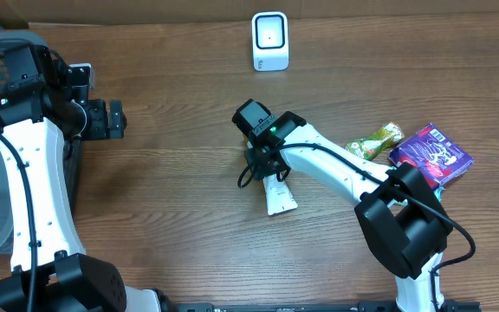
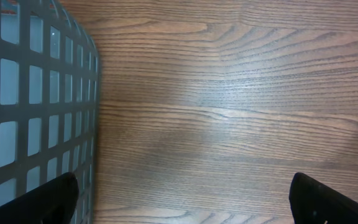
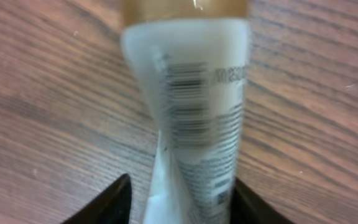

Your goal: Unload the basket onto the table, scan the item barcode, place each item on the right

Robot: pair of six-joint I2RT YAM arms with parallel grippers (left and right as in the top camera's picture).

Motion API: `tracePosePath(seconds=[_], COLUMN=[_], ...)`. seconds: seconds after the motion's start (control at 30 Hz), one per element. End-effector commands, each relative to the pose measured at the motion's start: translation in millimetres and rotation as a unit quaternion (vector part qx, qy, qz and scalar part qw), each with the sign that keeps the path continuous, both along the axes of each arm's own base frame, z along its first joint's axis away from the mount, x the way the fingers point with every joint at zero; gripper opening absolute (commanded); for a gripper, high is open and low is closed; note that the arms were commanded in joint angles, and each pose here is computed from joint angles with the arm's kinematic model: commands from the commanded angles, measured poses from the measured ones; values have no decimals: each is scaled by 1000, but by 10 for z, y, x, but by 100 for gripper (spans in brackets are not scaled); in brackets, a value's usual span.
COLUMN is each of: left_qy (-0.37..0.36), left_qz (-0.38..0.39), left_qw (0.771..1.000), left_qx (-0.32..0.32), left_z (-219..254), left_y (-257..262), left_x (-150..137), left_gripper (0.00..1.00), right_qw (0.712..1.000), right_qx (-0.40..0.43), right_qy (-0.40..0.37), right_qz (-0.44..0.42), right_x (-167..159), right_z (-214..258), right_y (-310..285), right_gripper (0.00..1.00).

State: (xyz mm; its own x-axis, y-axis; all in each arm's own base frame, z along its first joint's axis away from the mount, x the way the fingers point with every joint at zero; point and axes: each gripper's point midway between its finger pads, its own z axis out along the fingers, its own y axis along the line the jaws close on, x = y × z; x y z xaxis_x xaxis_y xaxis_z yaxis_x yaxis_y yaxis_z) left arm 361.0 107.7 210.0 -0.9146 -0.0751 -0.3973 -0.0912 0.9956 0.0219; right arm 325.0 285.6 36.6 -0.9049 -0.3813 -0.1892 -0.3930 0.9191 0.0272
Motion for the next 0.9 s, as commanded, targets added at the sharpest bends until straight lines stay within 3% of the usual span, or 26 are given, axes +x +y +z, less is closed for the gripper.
tracePosePath(seconds=[0.0,0.17,0.3,0.37,0.53,0.73,0.87], left_qy=[-2,-2,-2,-2,-2,-2,-2], left_qz=[-10,-10,-10,-10,-10,-10,-11], left_qw=[1000,1000,1000,1000,1000,1000,1000], left_qx=[5,5,5,5,5,5,4], left_z=[21,21,21,21,21,21,21], left_y=[3,4,4,3,4,4,-2], left_x=[-21,-22,-22,-21,-22,-22,-20], left_gripper=[100,100,100,99,100,100,100], right_qw=[998,989,983,980,961,963,967], right_qx=[43,145,181,186,261,244,215], right_qy=[-4,20,22,40,87,91,89], right_qz=[35,21,-34,-54,8,71,100], right_x=[-6,70,260,302,154,18,-40], right_z=[243,811,1139,1100,904,545,331], right_y=[187,197,-244,-425,-342,-170,-36], right_gripper=[51,53,77,84,87,100,100])
